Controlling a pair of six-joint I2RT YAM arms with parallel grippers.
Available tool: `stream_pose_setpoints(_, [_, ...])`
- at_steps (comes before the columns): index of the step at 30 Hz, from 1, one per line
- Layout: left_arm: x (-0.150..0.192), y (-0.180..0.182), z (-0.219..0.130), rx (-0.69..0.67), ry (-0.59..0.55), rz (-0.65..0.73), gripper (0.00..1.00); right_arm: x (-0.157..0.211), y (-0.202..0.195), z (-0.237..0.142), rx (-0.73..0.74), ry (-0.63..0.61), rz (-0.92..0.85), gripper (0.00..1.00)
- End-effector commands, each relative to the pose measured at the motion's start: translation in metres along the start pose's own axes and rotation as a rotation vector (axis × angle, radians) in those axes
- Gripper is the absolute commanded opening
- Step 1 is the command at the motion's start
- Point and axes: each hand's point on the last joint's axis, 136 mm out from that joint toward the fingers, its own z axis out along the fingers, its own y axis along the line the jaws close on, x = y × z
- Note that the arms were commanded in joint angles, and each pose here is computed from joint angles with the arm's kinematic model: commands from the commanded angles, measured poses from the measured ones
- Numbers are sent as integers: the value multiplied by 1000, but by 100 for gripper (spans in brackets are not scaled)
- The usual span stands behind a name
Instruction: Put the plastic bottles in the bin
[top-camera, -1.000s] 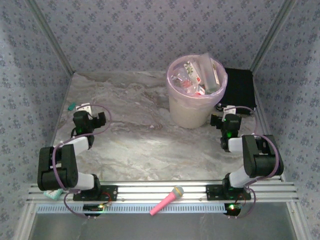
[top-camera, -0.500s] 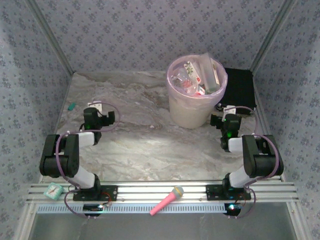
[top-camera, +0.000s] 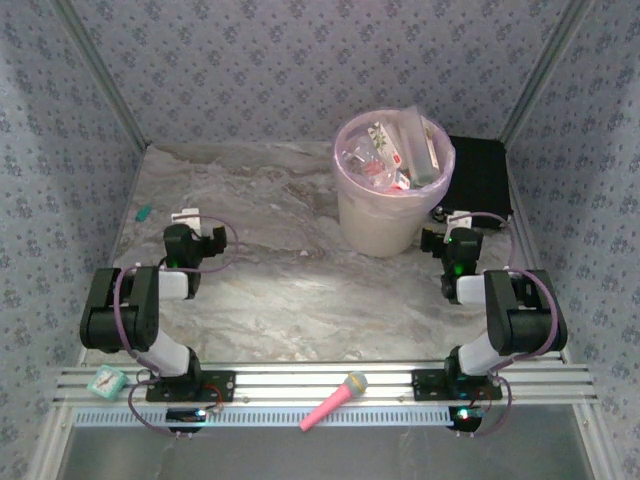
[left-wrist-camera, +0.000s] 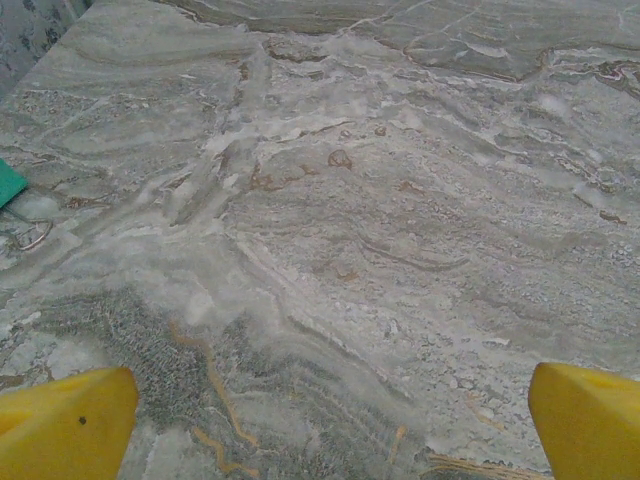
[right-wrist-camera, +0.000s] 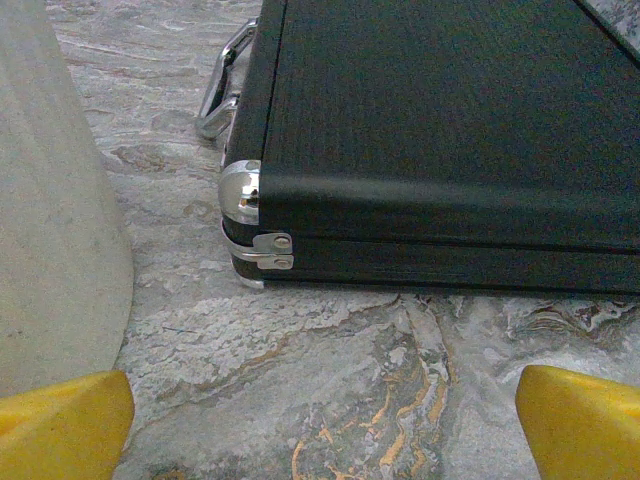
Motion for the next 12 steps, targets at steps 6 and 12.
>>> stream_pose_setpoints(6, [-13,-2,0,14,-47,5,100,-10,-1,3,-1,-26,19,100])
stream_pose_setpoints(12, [-12,-2,0,15,-45,5,100,-10,-1,2,-2,-30,20,100])
